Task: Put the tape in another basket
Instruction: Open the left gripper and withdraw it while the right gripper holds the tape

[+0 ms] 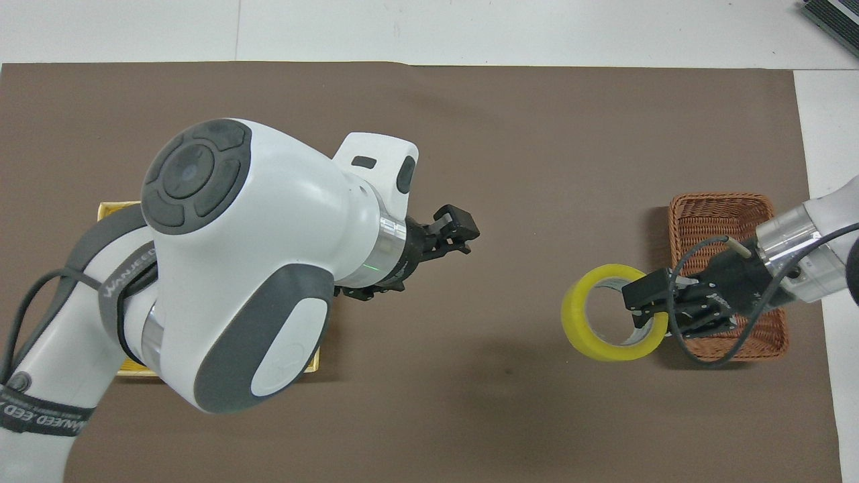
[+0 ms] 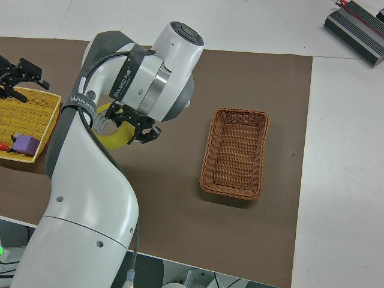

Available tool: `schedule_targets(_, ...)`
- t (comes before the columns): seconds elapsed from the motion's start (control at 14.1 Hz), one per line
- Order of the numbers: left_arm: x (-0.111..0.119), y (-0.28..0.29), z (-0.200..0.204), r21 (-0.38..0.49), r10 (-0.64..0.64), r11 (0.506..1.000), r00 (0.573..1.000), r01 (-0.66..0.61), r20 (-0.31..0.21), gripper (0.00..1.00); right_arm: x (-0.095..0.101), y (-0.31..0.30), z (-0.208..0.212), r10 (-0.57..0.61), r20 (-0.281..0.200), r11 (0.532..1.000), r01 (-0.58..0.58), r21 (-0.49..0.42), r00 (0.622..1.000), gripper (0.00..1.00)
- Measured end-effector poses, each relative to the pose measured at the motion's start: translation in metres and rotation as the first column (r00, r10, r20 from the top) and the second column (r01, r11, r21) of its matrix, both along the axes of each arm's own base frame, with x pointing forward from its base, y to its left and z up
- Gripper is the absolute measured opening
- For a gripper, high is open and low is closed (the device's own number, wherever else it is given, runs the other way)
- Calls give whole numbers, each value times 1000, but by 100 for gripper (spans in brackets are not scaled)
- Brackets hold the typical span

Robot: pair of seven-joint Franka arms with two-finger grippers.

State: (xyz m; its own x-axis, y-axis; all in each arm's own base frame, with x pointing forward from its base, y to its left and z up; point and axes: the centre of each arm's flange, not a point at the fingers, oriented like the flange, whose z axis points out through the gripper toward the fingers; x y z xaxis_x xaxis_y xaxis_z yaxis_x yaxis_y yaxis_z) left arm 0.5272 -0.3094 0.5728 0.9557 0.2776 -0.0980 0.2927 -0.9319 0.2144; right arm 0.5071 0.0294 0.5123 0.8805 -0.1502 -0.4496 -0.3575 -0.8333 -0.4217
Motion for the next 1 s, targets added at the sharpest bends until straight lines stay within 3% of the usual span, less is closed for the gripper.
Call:
schedule_targets(0.21, 28, 57, -5, 69, -112, 992, 993, 109, 45, 100, 8, -31, -4, -17, 48, 995, 22, -94, 999, 33)
schedule_targets(0.57, 64, 179, -6, 90, -226, 971, 972, 219, 66, 100, 9, -112, -11, 56, 131, 968, -21, -250, 990, 33)
schedule_targets(0.78, 67, 237, -3, 122, -289, 952, 956, 282, 44, 100, 4, -153, -14, 101, 155, 952, -50, -301, 983, 33)
schedule_targets(1.0, 55, 255, 8, 184, -373, 912, 928, 366, 2, 100, -1, -204, -31, 154, 170, 942, -92, -323, 973, 33)
